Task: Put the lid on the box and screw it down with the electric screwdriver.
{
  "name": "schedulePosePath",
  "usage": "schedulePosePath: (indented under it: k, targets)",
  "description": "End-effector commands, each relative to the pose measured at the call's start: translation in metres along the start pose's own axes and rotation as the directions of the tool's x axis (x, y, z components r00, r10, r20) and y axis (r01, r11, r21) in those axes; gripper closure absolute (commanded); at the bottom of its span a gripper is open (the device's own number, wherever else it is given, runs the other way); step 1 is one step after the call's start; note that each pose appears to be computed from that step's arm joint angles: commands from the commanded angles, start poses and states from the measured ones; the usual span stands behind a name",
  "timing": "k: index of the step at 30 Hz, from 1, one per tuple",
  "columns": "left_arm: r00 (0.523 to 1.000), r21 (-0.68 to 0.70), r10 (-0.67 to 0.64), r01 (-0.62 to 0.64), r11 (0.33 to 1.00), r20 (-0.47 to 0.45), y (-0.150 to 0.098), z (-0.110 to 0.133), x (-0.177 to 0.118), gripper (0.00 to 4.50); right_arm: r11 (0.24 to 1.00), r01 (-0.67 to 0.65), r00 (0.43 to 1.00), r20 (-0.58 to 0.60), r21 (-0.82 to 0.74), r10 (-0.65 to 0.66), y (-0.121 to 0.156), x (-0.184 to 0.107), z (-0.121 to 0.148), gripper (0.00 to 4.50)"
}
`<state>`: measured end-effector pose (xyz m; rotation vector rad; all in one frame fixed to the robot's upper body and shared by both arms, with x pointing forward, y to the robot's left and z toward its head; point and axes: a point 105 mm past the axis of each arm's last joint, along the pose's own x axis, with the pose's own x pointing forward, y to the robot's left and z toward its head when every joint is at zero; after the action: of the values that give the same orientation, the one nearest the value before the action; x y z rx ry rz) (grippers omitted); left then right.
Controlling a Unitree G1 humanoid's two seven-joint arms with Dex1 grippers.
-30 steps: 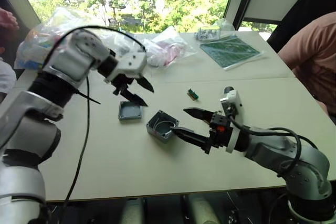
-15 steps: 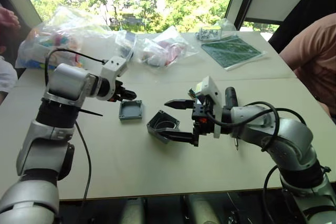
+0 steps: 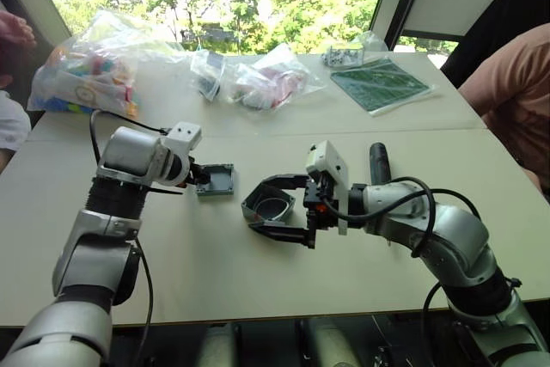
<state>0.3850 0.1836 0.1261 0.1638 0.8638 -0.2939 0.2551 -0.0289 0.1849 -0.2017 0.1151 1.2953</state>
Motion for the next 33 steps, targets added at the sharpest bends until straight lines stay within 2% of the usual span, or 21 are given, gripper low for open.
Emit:
schedulePosePath:
  k: [1, 3, 6, 8, 9, 10, 11, 17, 19, 22, 24, 25, 26, 27, 29, 33]
  targets:
    - [0.998, -0.023, 0.029, -0.031, 0.999, -0.062, 0.007, -0.018, 0.018, 1.79, 0.999, 0.017, 0.999, 0.047, -0.048, -0.015, 0.002, -0.001, 0.014, 0.0]
    - [0.997, -0.036, 0.026, -0.029, 0.999, -0.073, 0.009, -0.022, 0.022, 1.79, 0.999, 0.021, 0.999, 0.049, -0.049, -0.019, 0.002, -0.001, 0.015, 0.0]
    - [0.997, -0.049, 0.006, -0.009, 0.999, -0.073, 0.007, -0.023, 0.024, 2.54, 0.999, 0.025, 0.999, 0.048, -0.048, -0.022, 0.002, -0.002, 0.016, 0.0]
    - [0.997, -0.051, -0.001, -0.003, 0.999, -0.074, 0.005, -0.023, 0.024, 3.37, 0.999, 0.029, 0.999, 0.046, -0.045, -0.027, 0.001, -0.003, 0.016, 0.0]
    - [0.997, -0.054, -0.005, 0.001, 0.999, -0.074, 0.005, -0.023, 0.024, 3.64, 0.999, 0.03, 0.999, 0.045, -0.045, -0.028, 0.001, -0.004, 0.015, 0.0]
    - [0.997, -0.057, -0.005, 0.001, 0.998, -0.073, 0.005, -0.023, 0.023, 4.14, 0.999, 0.031, 0.999, 0.044, -0.044, -0.029, 0.001, -0.004, 0.016, 0.0]
    - [0.997, -0.067, -0.007, 0.002, 0.998, -0.073, 0.005, -0.024, 0.022, 4.39, 0.999, 0.031, 0.999, 0.044, -0.044, -0.029, 0.0, -0.004, 0.016, 0.0]
    - [0.998, -0.101, 0.01, -0.016, 0.995, -0.059, 0.009, -0.029, 0.015, 4.46, 0.999, 0.023, 0.999, 0.045, -0.038, -0.021, -0.001, -0.004, 0.017, 0.0]
    - [0.999, -0.098, 0.027, -0.029, 0.995, -0.019, 0.012, -0.025, 0.011, 4.46, 0.999, 0.024, 0.998, 0.051, -0.034, -0.022, -0.003, -0.004, 0.019, 0.0]
    - [0.994, -0.104, -0.002, 0.013, 0.994, 0.111, 0.009, -0.004, 0.0, 4.46, 0.999, 0.03, 0.996, 0.085, -0.012, -0.029, -0.007, -0.005, 0.024, 0.0]
    - [0.946, -0.025, -0.058, 0.069, 0.997, 0.32, 0.002, 0.031, -0.023, 4.46, 0.997, 0.06, 0.986, 0.153, 0.051, -0.067, -0.018, -0.008, 0.033, 0.0]
    - [0.916, 0.0, -0.086, 0.093, 0.996, 0.391, -0.002, 0.042, -0.034, 4.46, 0.994, 0.073, 0.981, 0.175, 0.076, -0.085, -0.023, -0.01, 0.036, 0.0]
    - [0.865, 0.051, -0.12, 0.109, 0.993, 0.488, -0.007, 0.058, -0.049, 4.46, 0.988, 0.104, 0.974, 0.191, 0.112, -0.124, -0.032, -0.011, 0.038, 0.0]
    - [0.831, 0.086, -0.146, 0.119, 0.989, 0.537, -0.011, 0.065, -0.062, 4.46, 0.979, 0.147, 0.966, 0.193, 0.142, -0.173, -0.043, -0.01, 0.038, 0.0]
    - [0.79, 0.113, -0.163, 0.119, 0.986, 0.591, -0.014, 0.073, -0.076, 4.46, 0.956, 0.203, 0.954, 0.175, 0.211, -0.242, -0.06, -0.007, 0.033, 0.0]
    - [0.743, 0.147, -0.206, 0.145, 0.978, 0.637, -0.025, 0.079, -0.093, 4.46, 0.935, 0.185, 0.952, 0.181, 0.302, -0.247, -0.071, 0.004, 0.036, 0.0]
